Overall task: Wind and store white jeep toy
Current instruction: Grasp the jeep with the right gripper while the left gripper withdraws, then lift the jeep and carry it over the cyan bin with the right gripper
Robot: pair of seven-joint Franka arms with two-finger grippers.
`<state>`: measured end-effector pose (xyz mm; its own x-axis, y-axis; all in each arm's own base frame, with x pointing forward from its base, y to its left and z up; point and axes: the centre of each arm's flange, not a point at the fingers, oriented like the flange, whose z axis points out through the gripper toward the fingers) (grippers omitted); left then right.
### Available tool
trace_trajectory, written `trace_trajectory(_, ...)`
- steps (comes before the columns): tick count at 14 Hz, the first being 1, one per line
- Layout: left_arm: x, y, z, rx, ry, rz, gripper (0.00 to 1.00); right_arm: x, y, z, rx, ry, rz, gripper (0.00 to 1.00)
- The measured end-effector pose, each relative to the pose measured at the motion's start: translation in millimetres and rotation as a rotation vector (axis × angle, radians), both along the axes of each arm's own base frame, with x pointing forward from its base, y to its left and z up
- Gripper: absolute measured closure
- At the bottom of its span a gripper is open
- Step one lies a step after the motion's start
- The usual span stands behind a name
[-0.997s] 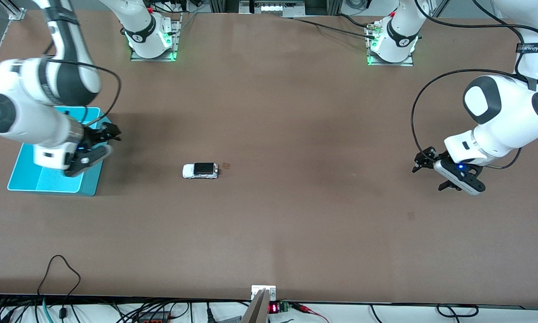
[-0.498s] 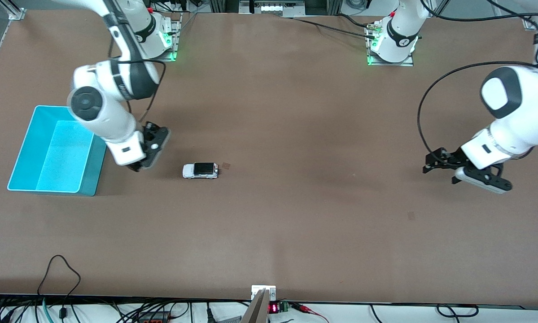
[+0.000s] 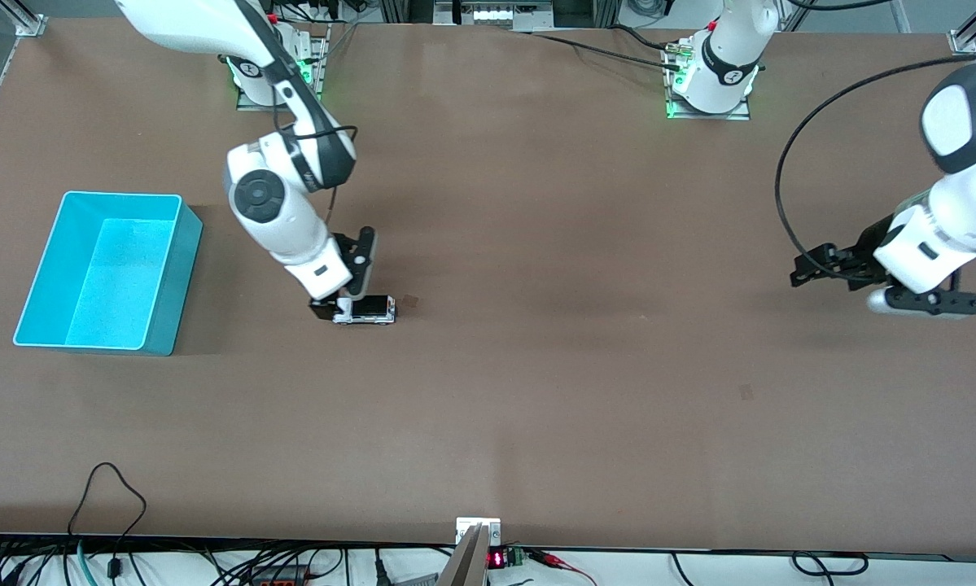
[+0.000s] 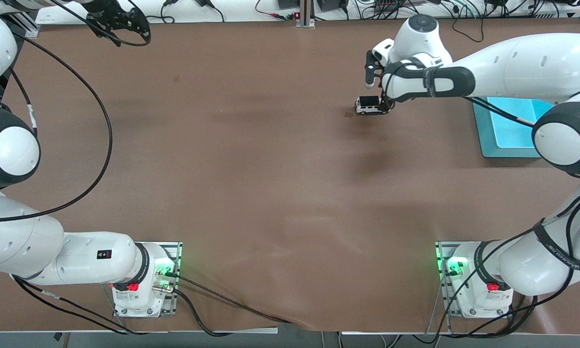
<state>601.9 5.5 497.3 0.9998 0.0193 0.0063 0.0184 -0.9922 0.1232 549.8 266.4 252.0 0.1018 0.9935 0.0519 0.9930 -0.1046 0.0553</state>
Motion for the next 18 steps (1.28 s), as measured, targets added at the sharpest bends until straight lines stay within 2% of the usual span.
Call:
trace_trajectory(6,-10,10,63,0.011,0.030,0.036,0.00,-1,13,-34,0.017,-0.021,0.033,0.00)
trace_trajectory(12,-22,-3,75,0.028,0.028,0.046,0.00,-4,21,-62,0.016,-0.012,0.049,0.01)
trace_trajectory(13,-24,-3,74,0.028,0.032,0.047,0.00,-4,21,-62,0.017,-0.013,0.048,0.05)
trace_trajectory(16,-29,-2,74,0.035,0.032,0.048,0.00,-2,20,-63,0.016,-0.013,0.045,0.39)
trace_trajectory(17,-30,0,75,0.051,0.028,0.044,0.00,-1,19,-63,0.015,-0.015,0.043,0.44)
trace_trajectory(18,-30,2,76,0.069,0.026,0.041,0.00,0,18,-63,0.014,-0.017,0.039,0.44)
